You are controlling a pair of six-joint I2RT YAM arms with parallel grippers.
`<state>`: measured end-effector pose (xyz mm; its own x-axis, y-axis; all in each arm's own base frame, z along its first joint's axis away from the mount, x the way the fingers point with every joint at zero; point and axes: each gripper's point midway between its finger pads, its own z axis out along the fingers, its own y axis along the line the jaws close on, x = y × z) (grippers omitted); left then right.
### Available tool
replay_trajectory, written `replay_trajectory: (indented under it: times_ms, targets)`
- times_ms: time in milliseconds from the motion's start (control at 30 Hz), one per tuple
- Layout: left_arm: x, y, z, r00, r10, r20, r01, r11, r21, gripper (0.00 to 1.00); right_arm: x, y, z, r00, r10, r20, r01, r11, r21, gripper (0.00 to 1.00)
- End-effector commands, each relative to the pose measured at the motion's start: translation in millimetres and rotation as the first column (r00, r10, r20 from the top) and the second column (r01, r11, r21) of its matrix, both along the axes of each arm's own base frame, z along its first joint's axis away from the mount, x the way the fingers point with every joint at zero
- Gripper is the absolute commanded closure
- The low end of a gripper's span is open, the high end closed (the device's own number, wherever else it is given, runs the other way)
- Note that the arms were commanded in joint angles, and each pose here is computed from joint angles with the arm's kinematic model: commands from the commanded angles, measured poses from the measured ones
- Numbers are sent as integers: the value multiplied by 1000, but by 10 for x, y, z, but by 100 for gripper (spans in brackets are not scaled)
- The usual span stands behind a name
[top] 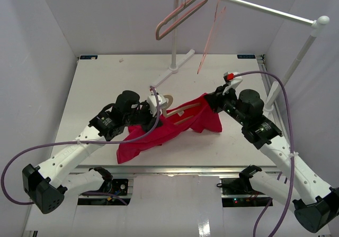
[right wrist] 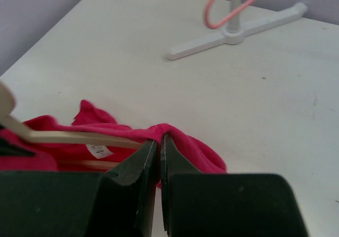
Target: Place the t-shirt on the hanger
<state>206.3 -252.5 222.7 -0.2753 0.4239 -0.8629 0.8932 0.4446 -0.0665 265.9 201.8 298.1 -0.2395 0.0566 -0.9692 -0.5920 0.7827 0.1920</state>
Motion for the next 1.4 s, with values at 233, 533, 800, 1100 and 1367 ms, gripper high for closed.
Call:
replay_trajectory:
  times_ms: [233,533,800,1100,1367]
  targets:
    - [-313,-276,281,975,-219,-19,214,963,-164,100,-829,391,-128,927,371,-55,-374,922,-103,87]
    - [-450,-275,171,960,-277,-45,265,948,-179,100,-1064,547,258,842,536,58,-532,843,-77,48]
    - [-585,-303,279,937,-347,-41,330,917,-223,100,-1154,792,486,720,665,196,-664,743,-82,39]
    - [-633,-312,290,927,-371,-45,351,906,-239,100,-1057,1112,644,645,718,260,-737,675,-36,38]
    - [-568,-308,403,948,-316,-40,297,921,-250,100,-1002,1227,616,647,717,259,-746,665,23,88]
